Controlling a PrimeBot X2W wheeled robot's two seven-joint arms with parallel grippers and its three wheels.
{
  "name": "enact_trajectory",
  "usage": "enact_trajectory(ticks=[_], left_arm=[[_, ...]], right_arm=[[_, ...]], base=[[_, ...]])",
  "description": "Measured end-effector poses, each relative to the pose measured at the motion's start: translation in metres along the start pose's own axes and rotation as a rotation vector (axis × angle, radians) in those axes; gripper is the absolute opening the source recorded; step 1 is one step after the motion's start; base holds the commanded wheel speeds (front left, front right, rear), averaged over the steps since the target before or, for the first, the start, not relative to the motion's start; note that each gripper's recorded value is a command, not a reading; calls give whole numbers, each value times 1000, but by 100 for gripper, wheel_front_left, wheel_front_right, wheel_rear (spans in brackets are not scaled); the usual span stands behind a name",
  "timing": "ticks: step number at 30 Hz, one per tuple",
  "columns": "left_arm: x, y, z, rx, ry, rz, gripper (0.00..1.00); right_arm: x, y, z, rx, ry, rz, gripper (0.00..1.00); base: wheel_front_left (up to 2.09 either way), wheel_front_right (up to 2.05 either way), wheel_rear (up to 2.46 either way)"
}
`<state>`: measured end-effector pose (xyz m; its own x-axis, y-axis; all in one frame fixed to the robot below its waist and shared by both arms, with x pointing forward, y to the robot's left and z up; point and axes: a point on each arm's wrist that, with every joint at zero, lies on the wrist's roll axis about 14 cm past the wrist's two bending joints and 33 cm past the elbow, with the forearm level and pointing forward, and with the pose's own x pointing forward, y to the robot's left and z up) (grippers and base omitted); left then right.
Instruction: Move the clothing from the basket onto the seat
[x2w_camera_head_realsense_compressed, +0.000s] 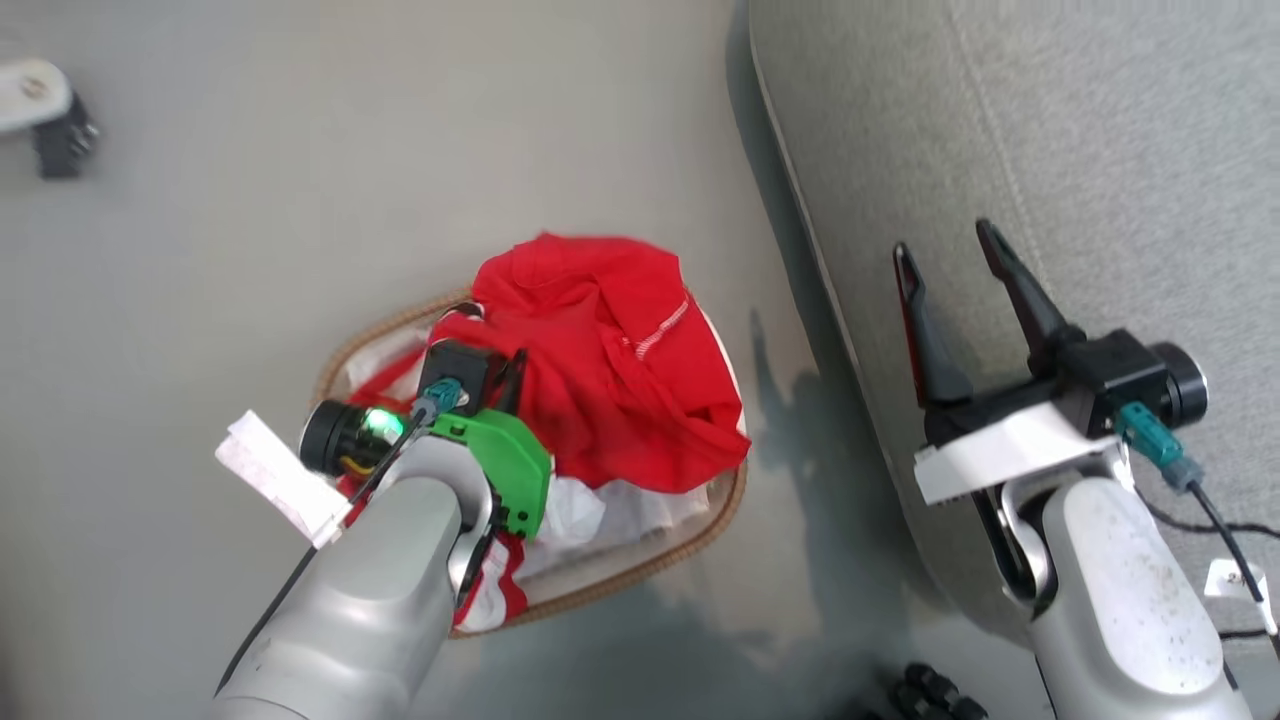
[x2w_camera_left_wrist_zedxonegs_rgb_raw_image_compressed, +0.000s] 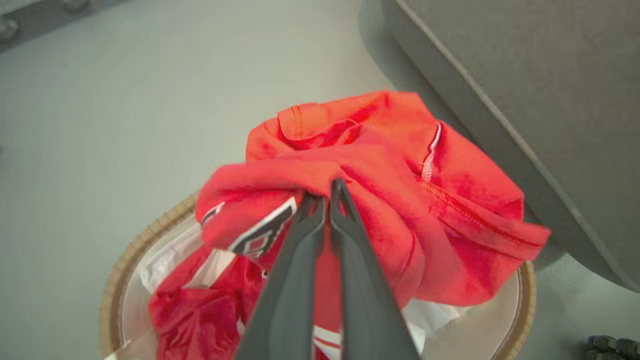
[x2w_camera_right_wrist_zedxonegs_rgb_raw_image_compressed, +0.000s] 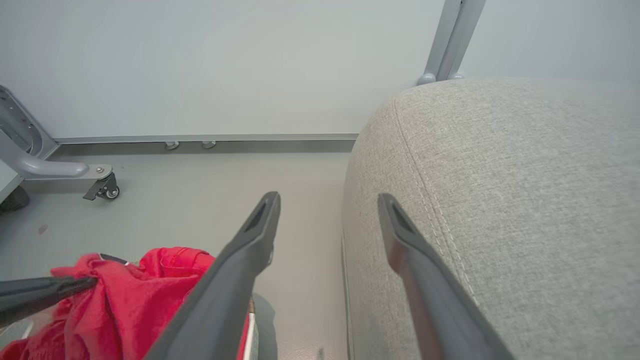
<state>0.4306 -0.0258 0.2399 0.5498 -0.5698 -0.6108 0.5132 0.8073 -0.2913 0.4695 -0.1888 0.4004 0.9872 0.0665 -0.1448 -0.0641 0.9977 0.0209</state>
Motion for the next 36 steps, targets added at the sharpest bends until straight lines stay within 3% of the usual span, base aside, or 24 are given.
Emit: enact_trajectory(ticks=[15, 27, 36], left_arm=[[-90, -35, 154, 284, -430, -34, 0], [-193, -76, 300, 594, -760, 6, 0], [-236, -106, 335, 678, -849, 9, 0]], right_arm=[[-60, 16, 56, -27, -112, 21, 100], [-91, 49, 115, -49, -282, 109, 100], [-97, 90, 133, -53, -332, 231, 100]], base=[[0, 0, 0], [0, 0, 0], [0, 0, 0]])
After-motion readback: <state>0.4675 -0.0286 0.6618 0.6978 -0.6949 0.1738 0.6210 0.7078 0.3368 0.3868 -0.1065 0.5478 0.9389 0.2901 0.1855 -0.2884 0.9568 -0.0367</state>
